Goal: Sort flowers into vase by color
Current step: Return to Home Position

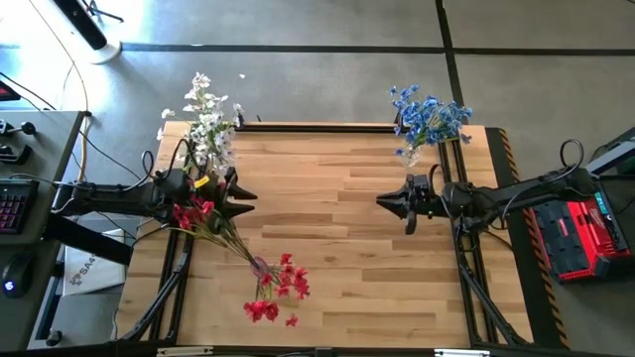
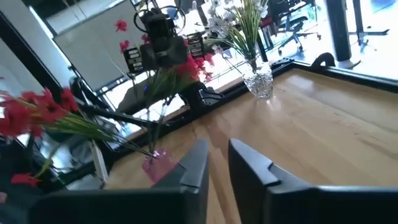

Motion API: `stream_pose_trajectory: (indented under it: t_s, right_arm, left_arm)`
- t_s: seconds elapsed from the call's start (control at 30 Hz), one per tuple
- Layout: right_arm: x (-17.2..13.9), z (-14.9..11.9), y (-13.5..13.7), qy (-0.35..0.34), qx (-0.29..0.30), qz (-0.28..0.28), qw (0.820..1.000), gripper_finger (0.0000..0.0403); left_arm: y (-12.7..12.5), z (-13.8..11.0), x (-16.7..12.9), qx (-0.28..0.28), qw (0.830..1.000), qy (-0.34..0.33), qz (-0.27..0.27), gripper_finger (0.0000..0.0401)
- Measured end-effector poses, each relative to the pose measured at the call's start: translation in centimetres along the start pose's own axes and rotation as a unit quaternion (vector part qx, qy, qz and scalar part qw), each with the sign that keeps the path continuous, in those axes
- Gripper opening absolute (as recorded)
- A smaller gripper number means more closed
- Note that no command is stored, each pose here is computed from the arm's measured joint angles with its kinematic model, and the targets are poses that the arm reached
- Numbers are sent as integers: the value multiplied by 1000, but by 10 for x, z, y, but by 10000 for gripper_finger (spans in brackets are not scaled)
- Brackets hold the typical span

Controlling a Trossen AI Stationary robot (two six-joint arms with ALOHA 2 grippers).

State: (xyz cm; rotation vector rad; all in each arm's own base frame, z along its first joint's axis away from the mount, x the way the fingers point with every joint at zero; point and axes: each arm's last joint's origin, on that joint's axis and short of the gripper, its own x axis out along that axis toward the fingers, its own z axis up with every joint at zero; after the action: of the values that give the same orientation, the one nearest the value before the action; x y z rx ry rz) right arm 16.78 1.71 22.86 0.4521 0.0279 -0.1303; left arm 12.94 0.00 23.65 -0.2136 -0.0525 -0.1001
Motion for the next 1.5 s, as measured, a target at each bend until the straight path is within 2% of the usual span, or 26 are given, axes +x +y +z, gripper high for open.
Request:
stream_pose_trajectory:
  t_s: [0.2,0.37,0.47,0.53,0.67,0.8,0.9,1.1,1.27,1.43,1.5]
  right_arm:
    - [0,1,1,-4,6,2,1000,115]
    - [0,1,0,-7,19,-3,1000,175]
    - [0,1,0,-7,29,-4,1000,197]
    - [0,1,0,-6,30,-5,1000,204]
    - [0,0,-1,-1,40,-8,999,203]
    - [0,-3,-2,14,50,-16,999,189]
    - [0,-4,-3,18,49,-18,998,175]
    - [0,-4,-2,18,49,-17,998,140]
    - [0,-4,-2,18,46,-18,999,117]
    - [0,-4,-2,17,45,-20,999,97]
    - [0,-4,-2,17,45,-20,999,89]
  left_arm:
    - [-7,29,3,15,1000,13,-1,141]
    - [-13,55,5,17,999,29,1,170]
    - [-19,80,2,24,999,35,-2,184]
    - [-23,99,-4,27,999,39,7,185]
    - [-31,139,-24,17,996,62,69,179]
    - [-36,157,-54,15,985,123,121,155]
    - [-38,156,-77,-4,980,142,139,117]
    - [-40,138,-131,-31,976,157,146,14]
    - [-37,115,-162,-23,954,198,226,12]
    - [-31,90,-157,17,938,252,239,2]
    - [-27,76,-151,22,923,291,253,2]
